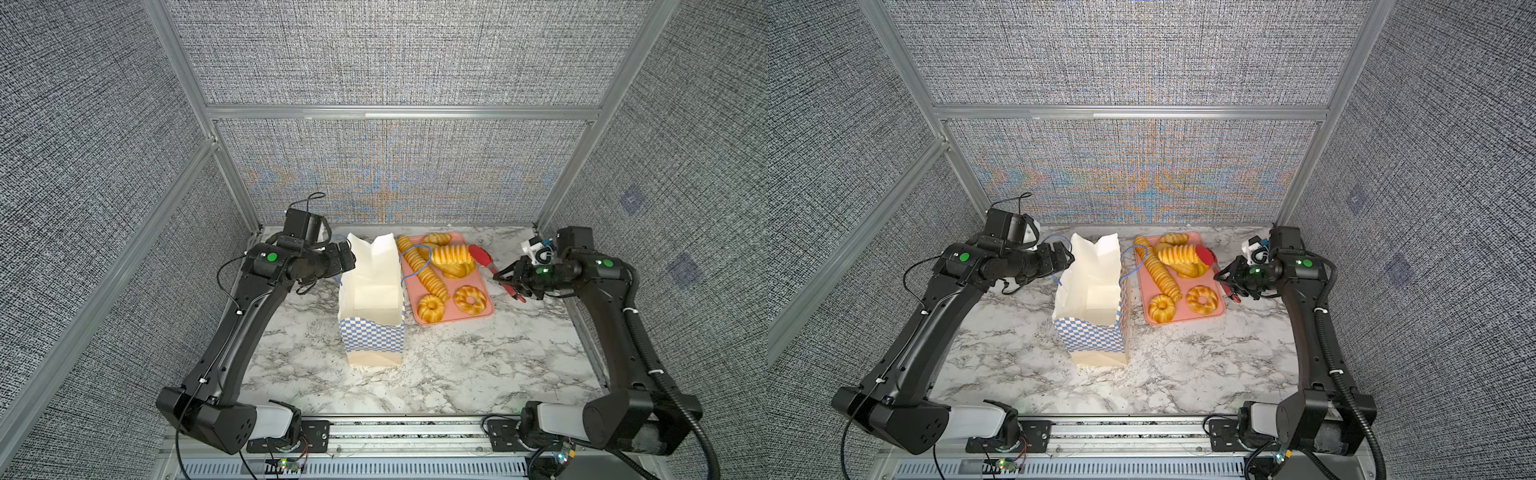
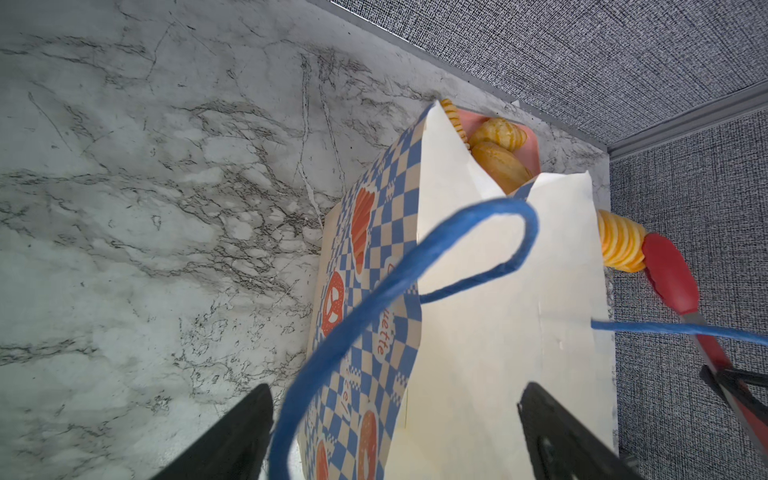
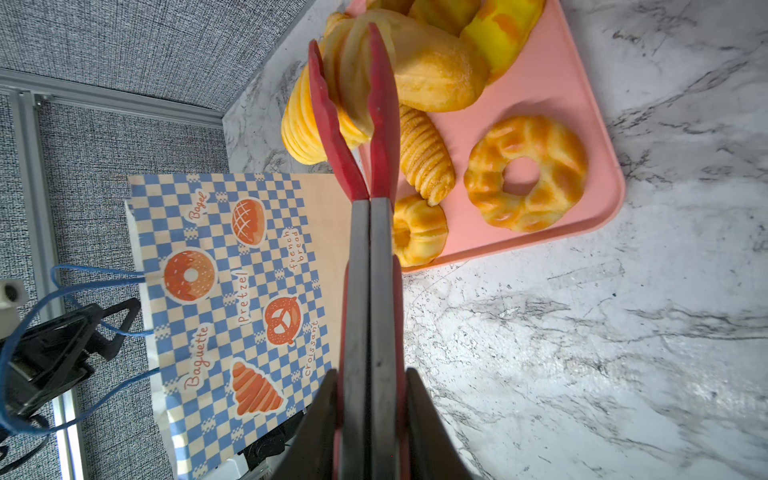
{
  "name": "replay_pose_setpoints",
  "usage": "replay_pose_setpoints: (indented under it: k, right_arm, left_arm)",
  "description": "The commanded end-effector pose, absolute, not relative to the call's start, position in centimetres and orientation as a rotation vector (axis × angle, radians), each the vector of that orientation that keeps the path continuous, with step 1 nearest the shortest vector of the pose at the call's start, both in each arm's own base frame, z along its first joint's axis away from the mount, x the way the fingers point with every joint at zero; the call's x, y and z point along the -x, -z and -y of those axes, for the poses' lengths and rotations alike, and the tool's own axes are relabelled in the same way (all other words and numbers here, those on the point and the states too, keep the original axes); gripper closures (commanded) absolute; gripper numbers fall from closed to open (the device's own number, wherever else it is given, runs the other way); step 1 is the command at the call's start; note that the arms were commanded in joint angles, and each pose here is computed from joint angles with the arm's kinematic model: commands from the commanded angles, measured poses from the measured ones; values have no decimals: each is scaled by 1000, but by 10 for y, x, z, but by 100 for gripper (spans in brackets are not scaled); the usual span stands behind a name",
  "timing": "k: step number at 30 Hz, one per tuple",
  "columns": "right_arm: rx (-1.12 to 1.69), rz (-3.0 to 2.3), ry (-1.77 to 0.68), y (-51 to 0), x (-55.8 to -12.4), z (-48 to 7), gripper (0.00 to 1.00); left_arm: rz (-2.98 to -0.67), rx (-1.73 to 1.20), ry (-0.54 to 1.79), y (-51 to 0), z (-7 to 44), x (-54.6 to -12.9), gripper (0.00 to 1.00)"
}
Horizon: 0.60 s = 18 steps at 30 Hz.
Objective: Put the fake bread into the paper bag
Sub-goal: 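Lift the spiral roll in the tongs over the paper bag with the right gripper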
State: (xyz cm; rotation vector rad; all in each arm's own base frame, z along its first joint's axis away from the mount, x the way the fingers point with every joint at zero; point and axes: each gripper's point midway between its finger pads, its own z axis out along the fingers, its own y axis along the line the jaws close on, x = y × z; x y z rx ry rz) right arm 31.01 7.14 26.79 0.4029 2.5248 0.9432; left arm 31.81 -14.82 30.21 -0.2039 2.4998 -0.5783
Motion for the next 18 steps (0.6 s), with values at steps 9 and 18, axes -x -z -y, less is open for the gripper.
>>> replay_pose_setpoints:
  k: [9,18]
  right_arm:
    - [-329,-2357,-1035,-340,-320,-81,84]
    - [-223,-2216,-1090,-402,-319,-96,84]
  left_arm:
    - [-2495,189,608,-300,151,-316,25]
    - [-2499,198,618,-296,152,-316,58]
